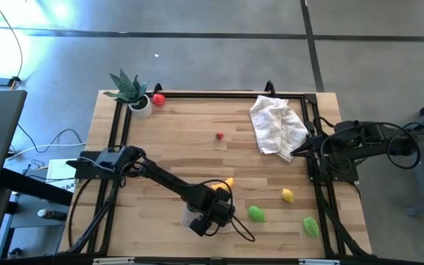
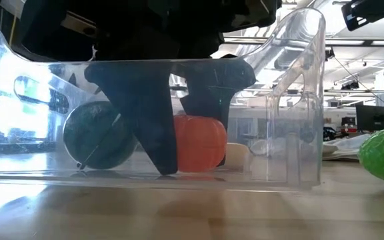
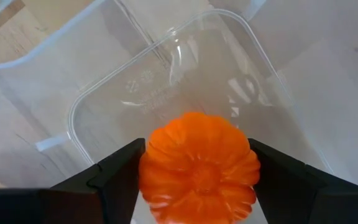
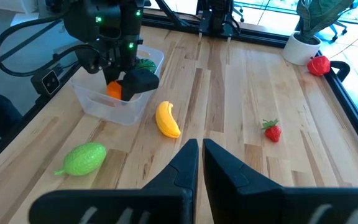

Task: Pick and placing Produce into tupperware
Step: Put the tangerine into the bin

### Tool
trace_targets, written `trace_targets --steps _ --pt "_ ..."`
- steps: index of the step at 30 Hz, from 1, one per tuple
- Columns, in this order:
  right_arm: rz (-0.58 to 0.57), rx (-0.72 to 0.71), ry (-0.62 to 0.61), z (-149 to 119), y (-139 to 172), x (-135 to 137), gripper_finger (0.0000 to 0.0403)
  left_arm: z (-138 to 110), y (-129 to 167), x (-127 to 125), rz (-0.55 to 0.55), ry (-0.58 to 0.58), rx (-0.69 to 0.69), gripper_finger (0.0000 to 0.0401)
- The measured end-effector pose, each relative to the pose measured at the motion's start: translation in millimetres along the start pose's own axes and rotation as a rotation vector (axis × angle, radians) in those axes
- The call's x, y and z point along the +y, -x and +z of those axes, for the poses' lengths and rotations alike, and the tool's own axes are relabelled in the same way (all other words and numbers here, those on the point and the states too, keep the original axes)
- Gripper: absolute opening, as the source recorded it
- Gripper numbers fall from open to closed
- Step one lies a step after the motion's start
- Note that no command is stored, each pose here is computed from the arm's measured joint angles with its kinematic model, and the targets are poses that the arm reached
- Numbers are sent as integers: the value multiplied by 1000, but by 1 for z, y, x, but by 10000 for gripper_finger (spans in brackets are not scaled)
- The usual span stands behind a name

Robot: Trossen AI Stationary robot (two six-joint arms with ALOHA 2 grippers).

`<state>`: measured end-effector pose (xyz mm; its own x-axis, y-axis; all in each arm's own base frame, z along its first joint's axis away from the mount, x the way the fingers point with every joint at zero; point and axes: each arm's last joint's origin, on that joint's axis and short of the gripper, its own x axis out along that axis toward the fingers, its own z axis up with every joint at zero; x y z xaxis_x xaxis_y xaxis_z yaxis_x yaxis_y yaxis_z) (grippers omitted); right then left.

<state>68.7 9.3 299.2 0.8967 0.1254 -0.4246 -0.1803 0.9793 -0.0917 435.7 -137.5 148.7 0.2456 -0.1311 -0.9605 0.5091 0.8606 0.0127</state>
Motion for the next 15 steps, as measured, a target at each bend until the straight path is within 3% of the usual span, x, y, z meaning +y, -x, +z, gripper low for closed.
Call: trace_targets --steps 7,15 --pt "0 0 0 0 0 0 16 -2 0 -1 -5 7 24 302" --pt "0 0 0 0 0 0 16 -2 0 -1 -6 18 24 300"
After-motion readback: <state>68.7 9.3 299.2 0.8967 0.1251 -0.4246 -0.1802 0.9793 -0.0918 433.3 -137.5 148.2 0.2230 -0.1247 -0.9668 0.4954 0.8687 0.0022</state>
